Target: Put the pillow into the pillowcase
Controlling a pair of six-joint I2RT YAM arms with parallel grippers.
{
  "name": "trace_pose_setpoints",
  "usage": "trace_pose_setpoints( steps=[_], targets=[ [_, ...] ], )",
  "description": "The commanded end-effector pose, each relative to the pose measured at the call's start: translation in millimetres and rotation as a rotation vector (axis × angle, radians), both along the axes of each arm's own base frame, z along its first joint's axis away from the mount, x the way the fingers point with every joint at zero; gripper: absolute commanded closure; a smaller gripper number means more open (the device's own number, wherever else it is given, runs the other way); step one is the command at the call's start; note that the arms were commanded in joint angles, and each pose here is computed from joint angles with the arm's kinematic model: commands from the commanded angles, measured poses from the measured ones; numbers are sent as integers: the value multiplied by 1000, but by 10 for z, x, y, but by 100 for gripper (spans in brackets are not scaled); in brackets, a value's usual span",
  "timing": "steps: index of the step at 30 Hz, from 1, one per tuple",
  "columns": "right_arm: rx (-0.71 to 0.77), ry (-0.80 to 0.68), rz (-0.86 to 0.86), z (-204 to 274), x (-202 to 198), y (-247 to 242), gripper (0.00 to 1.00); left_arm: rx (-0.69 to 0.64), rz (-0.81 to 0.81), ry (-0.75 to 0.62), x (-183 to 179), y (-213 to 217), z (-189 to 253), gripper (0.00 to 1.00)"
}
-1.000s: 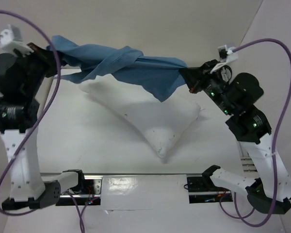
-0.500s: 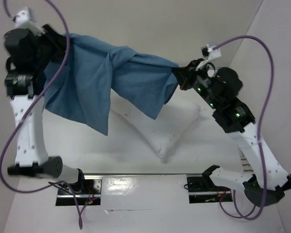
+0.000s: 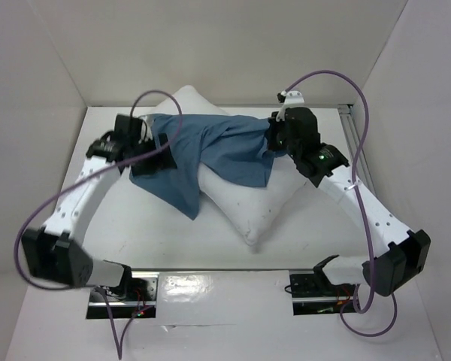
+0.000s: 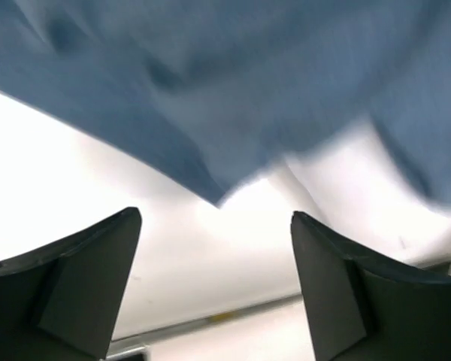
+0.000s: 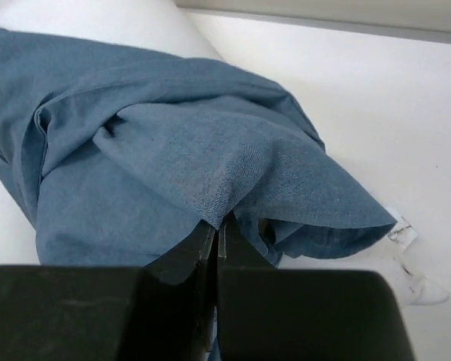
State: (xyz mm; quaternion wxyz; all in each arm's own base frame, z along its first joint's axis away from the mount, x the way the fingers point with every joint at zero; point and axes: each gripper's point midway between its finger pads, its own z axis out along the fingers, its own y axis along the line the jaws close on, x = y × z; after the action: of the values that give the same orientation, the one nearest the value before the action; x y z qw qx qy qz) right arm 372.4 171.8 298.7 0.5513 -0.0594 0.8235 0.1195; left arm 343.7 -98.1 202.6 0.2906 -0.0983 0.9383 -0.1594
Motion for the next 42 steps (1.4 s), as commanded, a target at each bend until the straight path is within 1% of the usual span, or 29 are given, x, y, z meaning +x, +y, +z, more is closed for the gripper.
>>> trace_pose_setpoints(
  steps=[1,2,3,6,8,9,10,12,13,17,18,19,21,22,23,24,25,26,28,29,30,31,32,33,35,36,39,40,42],
  targets=[
    [69,-96,-23,369,-56,-117,100,-125,15,-84,-395,-224,70,5],
    [71,-75,-17,302,-75,-105,100,-190,62,-45,-501,-304,-32,3],
    [66,-67,-30,259,-58,-150,100,-218,61,-21,-607,-383,-286,3],
    [69,-54,-14,236,-69,-146,100,-284,34,-86,-672,-549,-373,2],
    [81,-50,-7,237,-76,-125,100,-252,4,-135,-592,-600,-340,2],
    [81,-50,-7,237,-76,-125,100,-188,-6,-173,-498,-573,-309,0],
    [86,-60,-7,277,-97,-134,100,-145,-22,-141,-451,-630,-443,0],
    [92,-67,2,311,-120,-128,100,-88,-26,-145,-302,-631,-500,0],
    [91,-57,10,281,-156,-127,100,-66,-44,-108,-253,-687,-660,0],
    [101,-50,8,288,-180,-153,100,-60,-52,-113,-10,-786,-767,0],
    [101,-50,8,288,-180,-153,100,-47,-52,-79,22,-799,-898,3],
    [97,-42,8,267,-189,-157,100,-43,-23,-88,126,-769,-867,9],
    [102,-53,8,335,-216,-170,100,-31,11,-86,210,-667,-827,29],
    [102,-53,8,357,-224,-174,100,-15,22,-92,244,-612,-785,71],
    [98,-68,12,431,-248,-190,100,13,69,-107,301,-471,-643,90],
    [103,-78,12,481,-247,-189,100,35,104,-122,332,-366,-529,100],
    [92,-82,16,506,-255,-198,100,52,141,-143,362,-254,-385,100],
    [88,-95,19,561,-254,-202,100,62,187,-228,448,-114,6,100],
    [105,-104,56,753,-297,-148,100,82,271,-288,453,227,390,100],
    [100,-105,75,807,-297,-120,100,62,291,-399,443,336,880,100],
    [103,-138,100,1014,-348,-113,100,62,345,-459,446,563,1140,100],
    [112,-150,146,1104,-400,-56,100,51,369,-496,388,665,1367,100],
    [107,-165,163,1177,-427,-47,100,27,399,-601,334,764,1857,100],
    [113,-207,166,1362,-500,-86,100,23,444,-667,228,930,2161,100],
    [111,-247,199,1497,-605,-92,100,37,518,-748,79,1133,2565,100],
    [109,-277,202,1595,-657,-122,100,25,550,-845,-95,1207,2981,100],
    [115,-339,204,1807,-803,-198,100,46,621,-978,-355,1399,3548,100],
    [115,-339,204,1808,-804,-198,100,60,638,-996,-369,1452,3622,100],
    [106,-343,206,1807,-802,-201,100,109,671,-991,-196,1554,3634,100]
  ],
)
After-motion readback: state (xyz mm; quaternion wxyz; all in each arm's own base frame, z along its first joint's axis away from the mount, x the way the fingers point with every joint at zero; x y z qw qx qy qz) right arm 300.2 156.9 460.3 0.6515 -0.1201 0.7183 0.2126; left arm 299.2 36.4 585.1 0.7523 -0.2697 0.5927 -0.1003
